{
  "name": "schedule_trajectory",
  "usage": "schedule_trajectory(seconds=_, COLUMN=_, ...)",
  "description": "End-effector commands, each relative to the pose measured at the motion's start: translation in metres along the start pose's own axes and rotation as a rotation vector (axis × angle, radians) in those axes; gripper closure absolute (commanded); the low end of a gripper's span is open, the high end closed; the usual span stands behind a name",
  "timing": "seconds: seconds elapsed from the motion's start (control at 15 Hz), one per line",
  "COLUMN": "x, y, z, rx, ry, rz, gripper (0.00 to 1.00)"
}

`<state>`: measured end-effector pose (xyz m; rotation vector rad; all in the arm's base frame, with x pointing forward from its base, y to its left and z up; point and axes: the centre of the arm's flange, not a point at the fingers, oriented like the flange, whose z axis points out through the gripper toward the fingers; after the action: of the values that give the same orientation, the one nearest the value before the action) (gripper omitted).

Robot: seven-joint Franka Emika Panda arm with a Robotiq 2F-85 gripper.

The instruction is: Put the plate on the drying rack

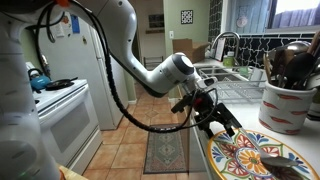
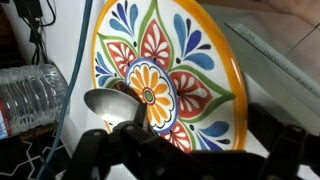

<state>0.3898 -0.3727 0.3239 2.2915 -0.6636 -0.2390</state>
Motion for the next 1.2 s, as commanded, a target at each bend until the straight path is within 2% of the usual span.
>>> schedule_trajectory(seconds=0.0, x=0.006, y=-0.004, z=0.012, rx=-0.048, ry=0.007, rz=-0.013, gripper=0.00)
schedule_trajectory(seconds=0.4, x=0.006, y=-0.006, z=0.025, rx=-0.086, ry=-0.001, rz=-0.031, gripper=0.00)
schedule_trajectory(seconds=0.67, x=0.008, y=-0.009, z=0.031, rx=-0.077, ry=-0.003, rz=-0.023, gripper=0.00)
schedule_trajectory(seconds=0.8, x=0.009, y=-0.008, z=0.031, rx=-0.071, ry=-0.003, rz=-0.016, gripper=0.11)
schedule_trajectory(seconds=0.87, x=0.009, y=-0.009, z=0.032, rx=-0.071, ry=-0.002, rz=-0.014, gripper=0.24)
schedule_trajectory(seconds=1.0, x=0.009, y=-0.009, z=0.032, rx=-0.067, ry=-0.003, rz=-0.008, gripper=0.35)
schedule_trajectory(seconds=1.13, x=0.010, y=-0.010, z=0.032, rx=-0.067, ry=-0.001, rz=-0.004, gripper=0.52)
